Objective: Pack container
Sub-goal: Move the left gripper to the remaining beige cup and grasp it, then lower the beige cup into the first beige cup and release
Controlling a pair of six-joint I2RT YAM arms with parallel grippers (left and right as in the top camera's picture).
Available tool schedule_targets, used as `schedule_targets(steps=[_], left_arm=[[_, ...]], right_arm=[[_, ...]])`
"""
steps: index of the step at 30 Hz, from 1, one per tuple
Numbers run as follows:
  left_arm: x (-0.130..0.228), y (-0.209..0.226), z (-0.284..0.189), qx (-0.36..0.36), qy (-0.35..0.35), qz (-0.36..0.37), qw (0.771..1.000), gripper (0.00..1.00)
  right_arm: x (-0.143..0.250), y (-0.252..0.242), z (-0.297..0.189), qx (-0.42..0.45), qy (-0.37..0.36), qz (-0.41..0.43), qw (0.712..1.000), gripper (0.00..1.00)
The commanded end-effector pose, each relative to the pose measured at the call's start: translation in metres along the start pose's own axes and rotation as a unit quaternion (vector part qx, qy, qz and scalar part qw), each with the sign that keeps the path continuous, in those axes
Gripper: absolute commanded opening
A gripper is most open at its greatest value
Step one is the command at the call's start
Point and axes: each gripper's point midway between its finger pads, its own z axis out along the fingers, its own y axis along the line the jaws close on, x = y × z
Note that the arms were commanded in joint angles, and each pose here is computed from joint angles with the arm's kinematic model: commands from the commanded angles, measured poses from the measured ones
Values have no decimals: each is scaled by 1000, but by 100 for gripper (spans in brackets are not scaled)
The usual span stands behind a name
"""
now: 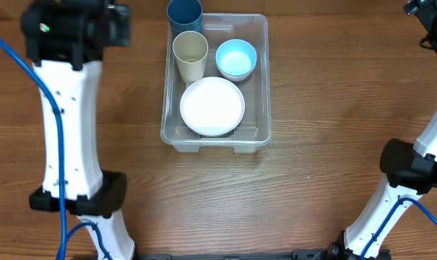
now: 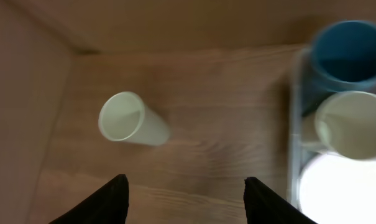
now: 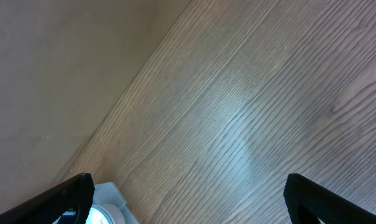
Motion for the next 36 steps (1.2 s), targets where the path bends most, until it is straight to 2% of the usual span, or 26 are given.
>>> schedule_targets(steps=[1,5,7,9,12,13,14,15,17,19,22,24,28,31,32,34,36], left_arm=[[12,38,52,-20,52,-70,996,62],[24,87,124,-53,88,-119,988,79],[40,91,163,-28,121,-137,983,83],[59,92,202,-1,156,-154,976,80],[85,83,244,55,196,-176,963,64],[89,82,250,61,202,-180,961,55],[91,82,253,61,204,-180,960,38],[91,82,253,61,205,-180,960,25],[90,79,253,67,204,-180,960,7],[90,68,250,99,209,-186,955,4],[88,52,223,145,222,-193,945,4],[76,52,192,150,206,-171,952,4],[21,38,92,168,92,-127,973,4],[-14,-7,3,210,-17,-27,977,4],[-20,-45,-36,242,-59,40,968,4],[-16,-94,-65,269,-80,110,953,4],[-9,-123,-71,269,-77,142,949,4]], right_arm=[[-1,2,-4,-4,-6,1,1000,100],[-1,2,-4,-4,-6,0,1000,100],[-1,2,-4,-4,-6,0,1000,100],[-1,2,-4,-4,-6,1,1000,100],[-1,2,-4,-4,-6,0,1000,100],[-1,2,-4,-4,-6,0,1000,100],[-1,2,-4,-4,-6,0,1000,100],[-1,2,-4,-4,-6,1,1000,100],[-1,2,-4,-4,-6,1,1000,100],[-1,2,-4,-4,-6,0,1000,100],[-1,2,-4,-4,-6,0,1000,100],[-1,2,-4,-4,-6,0,1000,100],[-1,2,-4,-4,-6,1,1000,100],[-1,2,-4,-4,-6,0,1000,100],[-1,2,-4,-4,-6,0,1000,100],[-1,2,-4,-4,-6,1,1000,100],[-1,2,-4,-4,-6,0,1000,100]])
